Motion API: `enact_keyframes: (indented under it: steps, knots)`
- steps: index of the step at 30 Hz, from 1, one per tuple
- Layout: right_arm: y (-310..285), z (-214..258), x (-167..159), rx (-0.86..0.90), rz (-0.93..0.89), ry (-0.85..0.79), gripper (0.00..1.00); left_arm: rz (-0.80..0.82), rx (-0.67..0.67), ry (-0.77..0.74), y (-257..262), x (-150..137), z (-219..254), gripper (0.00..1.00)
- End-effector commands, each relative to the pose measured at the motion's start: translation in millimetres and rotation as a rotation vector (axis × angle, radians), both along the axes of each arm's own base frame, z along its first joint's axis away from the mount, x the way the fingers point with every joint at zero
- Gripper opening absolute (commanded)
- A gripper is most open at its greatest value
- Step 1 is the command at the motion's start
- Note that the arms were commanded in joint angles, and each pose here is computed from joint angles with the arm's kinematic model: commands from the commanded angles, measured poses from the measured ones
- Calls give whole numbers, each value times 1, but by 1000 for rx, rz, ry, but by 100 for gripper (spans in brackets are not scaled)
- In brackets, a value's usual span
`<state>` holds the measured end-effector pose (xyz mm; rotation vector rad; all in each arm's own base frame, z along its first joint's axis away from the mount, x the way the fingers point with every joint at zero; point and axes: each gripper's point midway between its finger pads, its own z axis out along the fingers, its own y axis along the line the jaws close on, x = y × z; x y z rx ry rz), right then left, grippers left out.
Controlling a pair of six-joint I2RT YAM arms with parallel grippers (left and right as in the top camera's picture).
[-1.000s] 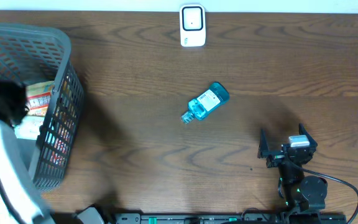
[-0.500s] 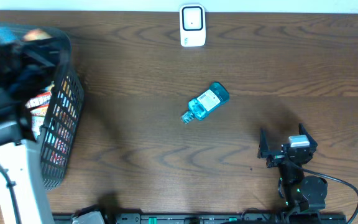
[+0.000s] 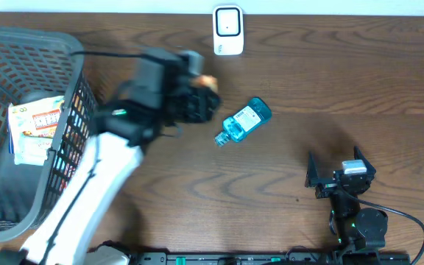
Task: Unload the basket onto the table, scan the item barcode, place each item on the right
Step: 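Grasp the small orange box in the basket with the left gripper, then place the orange box beside the bottle and open the left gripper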
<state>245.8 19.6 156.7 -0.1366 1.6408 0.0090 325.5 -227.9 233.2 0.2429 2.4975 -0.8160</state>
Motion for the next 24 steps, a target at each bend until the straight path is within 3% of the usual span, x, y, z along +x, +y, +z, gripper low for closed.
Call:
enact_keyframes:
  steps: [1,10,17,24]
  knots:
    - [-1,-1,0,15,-4,6,99,-163,168,-42,-28,-7,-41,42]
    - [-1,-1,0,15,-4,6,99,-363,319,210,-87,-40,-182,42]
    - [-1,-1,0,15,-4,6,99,-448,274,326,-106,-65,-218,42]
    - [-1,-1,0,15,-4,6,99,-451,325,273,-102,-57,-223,42]
